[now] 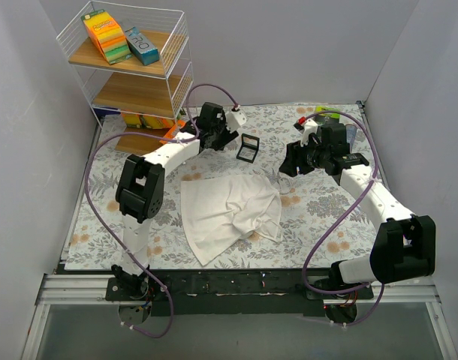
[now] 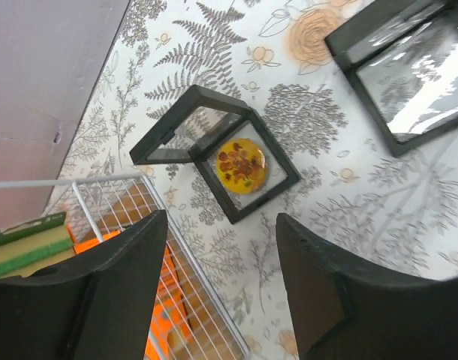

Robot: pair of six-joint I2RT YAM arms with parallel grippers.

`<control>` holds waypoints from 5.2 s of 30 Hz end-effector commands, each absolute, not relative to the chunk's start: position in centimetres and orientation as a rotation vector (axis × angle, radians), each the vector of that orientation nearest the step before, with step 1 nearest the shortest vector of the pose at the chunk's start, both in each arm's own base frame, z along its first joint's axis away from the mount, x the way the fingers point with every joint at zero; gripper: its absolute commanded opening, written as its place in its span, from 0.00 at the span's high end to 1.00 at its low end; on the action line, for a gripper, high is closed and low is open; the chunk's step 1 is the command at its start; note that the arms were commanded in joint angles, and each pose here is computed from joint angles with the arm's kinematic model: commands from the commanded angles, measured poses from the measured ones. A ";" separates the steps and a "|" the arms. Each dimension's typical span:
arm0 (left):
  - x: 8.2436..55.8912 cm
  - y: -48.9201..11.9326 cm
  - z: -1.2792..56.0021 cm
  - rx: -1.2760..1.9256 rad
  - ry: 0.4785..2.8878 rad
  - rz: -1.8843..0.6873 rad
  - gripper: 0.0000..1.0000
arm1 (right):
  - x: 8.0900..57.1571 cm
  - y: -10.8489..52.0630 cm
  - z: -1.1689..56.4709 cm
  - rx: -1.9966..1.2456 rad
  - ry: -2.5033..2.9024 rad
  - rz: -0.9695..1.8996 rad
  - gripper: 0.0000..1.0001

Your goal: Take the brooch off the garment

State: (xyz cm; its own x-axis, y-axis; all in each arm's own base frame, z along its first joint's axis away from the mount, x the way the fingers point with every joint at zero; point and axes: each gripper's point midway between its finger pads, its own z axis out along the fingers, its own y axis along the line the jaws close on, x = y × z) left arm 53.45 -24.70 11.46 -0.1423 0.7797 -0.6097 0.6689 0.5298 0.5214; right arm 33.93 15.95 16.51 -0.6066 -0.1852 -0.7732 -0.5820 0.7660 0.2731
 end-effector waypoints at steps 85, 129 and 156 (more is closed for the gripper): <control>21.3 -28.2 8.7 0.440 2.595 -1.481 0.66 | 14.1 30.5 9.0 -1.813 1.361 0.617 0.41; 21.3 -29.9 10.2 0.378 2.473 -1.716 0.56 | 17.1 29.1 9.5 -1.596 1.723 0.866 0.99; 23.2 -32.9 7.3 0.419 2.586 -1.615 0.69 | 19.5 29.9 10.9 -1.371 1.829 0.911 0.99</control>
State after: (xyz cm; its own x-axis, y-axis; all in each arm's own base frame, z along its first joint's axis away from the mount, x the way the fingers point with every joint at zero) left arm 22.37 -32.20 6.40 -0.9751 0.1730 -0.1385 0.2009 0.4264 -0.8819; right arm 18.39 28.77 9.01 -0.2451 -0.5509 -0.7978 -0.9663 0.2060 0.1546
